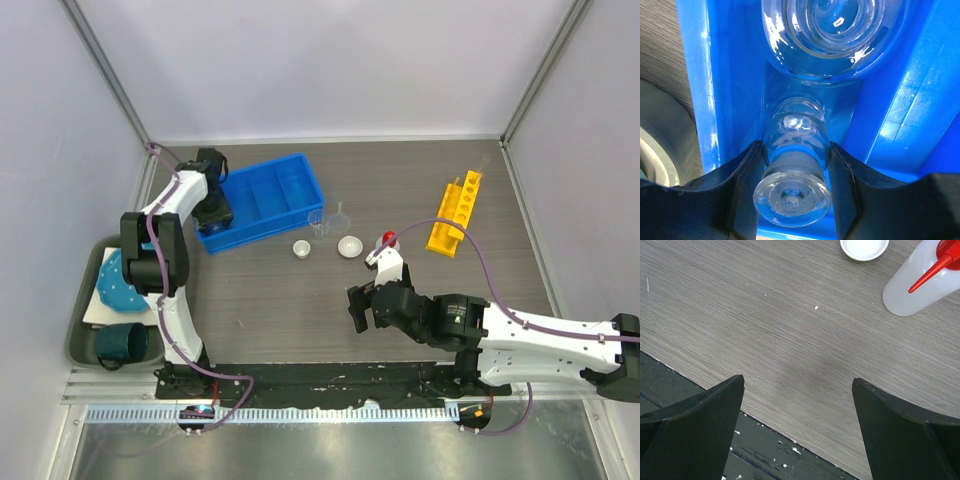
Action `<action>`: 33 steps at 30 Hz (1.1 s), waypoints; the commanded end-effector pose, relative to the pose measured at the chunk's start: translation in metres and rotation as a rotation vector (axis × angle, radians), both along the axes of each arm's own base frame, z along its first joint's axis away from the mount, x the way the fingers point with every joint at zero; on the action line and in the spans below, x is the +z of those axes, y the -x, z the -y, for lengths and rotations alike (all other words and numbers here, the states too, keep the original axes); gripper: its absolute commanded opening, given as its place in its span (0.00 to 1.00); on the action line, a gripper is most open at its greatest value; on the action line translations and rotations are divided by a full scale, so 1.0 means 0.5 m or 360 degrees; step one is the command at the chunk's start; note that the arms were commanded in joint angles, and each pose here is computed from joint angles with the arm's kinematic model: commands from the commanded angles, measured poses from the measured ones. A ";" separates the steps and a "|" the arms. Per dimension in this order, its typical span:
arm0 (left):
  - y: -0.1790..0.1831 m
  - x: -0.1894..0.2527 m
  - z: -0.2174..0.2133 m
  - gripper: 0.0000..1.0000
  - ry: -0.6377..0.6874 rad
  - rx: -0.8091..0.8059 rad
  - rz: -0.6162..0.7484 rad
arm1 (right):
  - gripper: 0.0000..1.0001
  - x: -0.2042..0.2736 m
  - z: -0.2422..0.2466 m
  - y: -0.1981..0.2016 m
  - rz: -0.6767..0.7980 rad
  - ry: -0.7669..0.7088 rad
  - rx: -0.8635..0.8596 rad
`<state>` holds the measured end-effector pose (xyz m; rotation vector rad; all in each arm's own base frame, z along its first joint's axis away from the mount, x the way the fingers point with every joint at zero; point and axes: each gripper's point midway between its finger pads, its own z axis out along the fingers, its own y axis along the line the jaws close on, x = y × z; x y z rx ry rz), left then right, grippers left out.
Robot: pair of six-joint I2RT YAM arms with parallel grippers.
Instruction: Organize the chemistry lab equipment
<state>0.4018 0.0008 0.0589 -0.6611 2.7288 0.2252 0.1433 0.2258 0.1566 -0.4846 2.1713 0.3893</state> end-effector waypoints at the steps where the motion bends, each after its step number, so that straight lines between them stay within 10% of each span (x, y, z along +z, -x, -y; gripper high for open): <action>1: -0.019 0.009 -0.009 0.28 0.0003 0.0033 0.0072 | 0.95 0.019 -0.006 -0.006 0.0038 -0.0068 -0.0024; 17: -0.012 0.014 -0.003 0.70 0.0023 0.0012 0.0073 | 0.95 0.014 -0.003 -0.003 0.0026 -0.0076 -0.0030; 33: 0.017 0.114 0.010 0.76 0.0089 0.0014 0.0161 | 0.95 0.014 -0.011 -0.002 0.0020 -0.0092 -0.0016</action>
